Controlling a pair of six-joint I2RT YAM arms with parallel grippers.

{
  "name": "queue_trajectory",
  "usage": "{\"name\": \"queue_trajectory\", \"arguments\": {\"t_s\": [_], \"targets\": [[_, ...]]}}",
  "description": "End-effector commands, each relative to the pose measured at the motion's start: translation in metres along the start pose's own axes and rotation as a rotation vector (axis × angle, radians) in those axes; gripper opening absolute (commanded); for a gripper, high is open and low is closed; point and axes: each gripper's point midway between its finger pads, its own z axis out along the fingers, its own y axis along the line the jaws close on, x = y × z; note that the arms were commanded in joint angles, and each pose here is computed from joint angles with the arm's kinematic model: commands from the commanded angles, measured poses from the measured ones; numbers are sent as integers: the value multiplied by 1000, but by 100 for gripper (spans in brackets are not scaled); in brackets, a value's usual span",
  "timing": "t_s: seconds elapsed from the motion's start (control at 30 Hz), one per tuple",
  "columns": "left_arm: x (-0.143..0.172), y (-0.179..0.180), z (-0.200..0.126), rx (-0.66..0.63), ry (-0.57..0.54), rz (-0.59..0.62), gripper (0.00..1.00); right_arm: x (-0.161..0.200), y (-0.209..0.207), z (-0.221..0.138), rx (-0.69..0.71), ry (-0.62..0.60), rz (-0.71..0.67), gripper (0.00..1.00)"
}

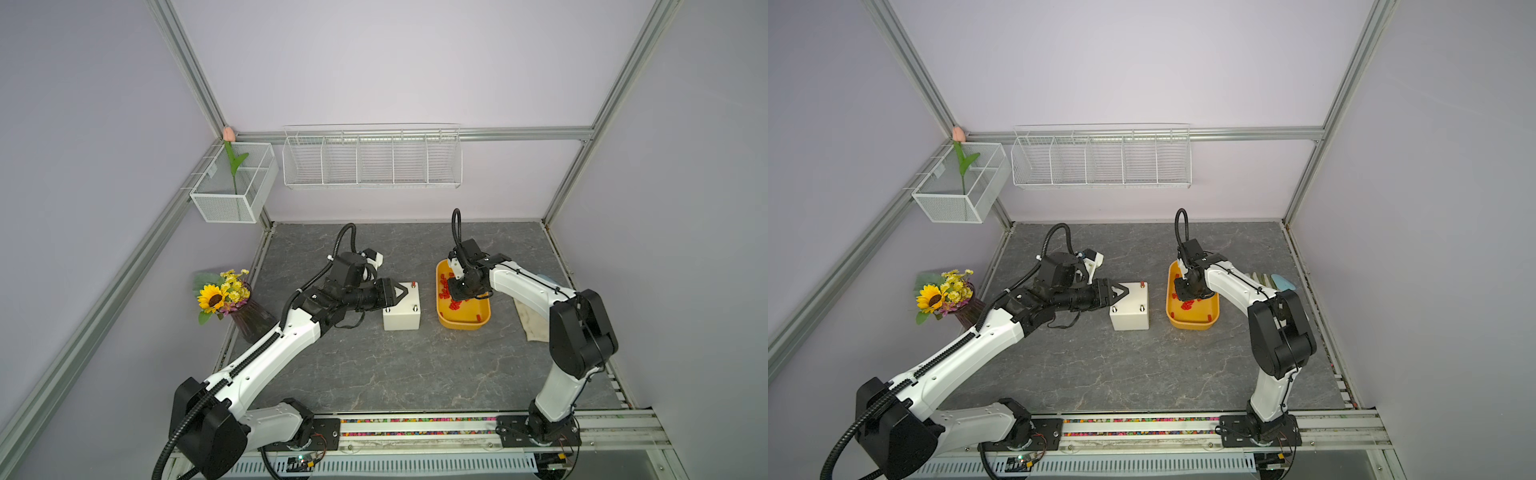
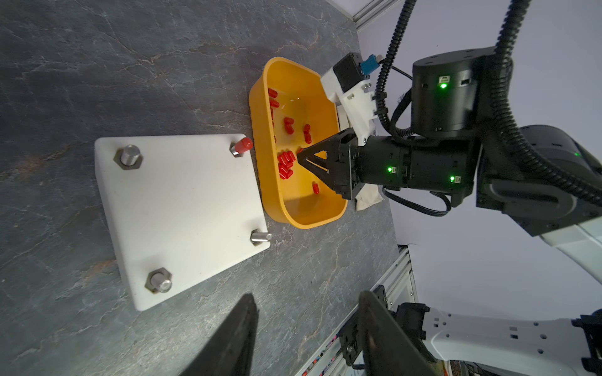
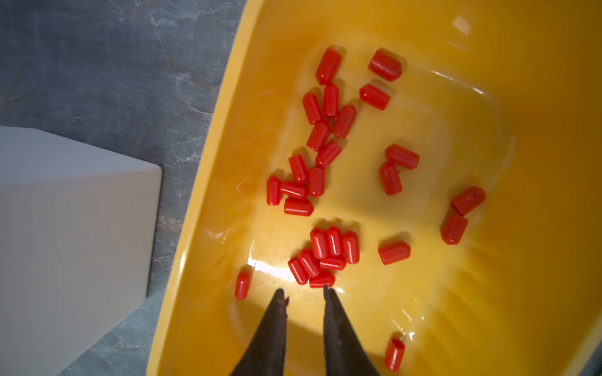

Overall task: Cover the protruding screws with screw protection sleeves
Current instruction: Adjust the screw protection sleeve in the storage box.

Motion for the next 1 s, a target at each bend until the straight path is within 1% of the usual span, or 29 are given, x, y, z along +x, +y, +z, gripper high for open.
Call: {"name": "queue_trajectory", "arguments": {"t_s": [0.0, 0.3, 0.97], "targets": [[1, 0, 0, 0, -4, -1, 52, -1, -2, 8, 1, 9, 18, 23], [3, 2, 0, -8, -3, -4, 52, 0, -11, 20, 26, 30, 27, 21], [1, 3, -1, -11, -8, -7, 52, 5, -21, 45, 50, 88, 32, 23]]}}
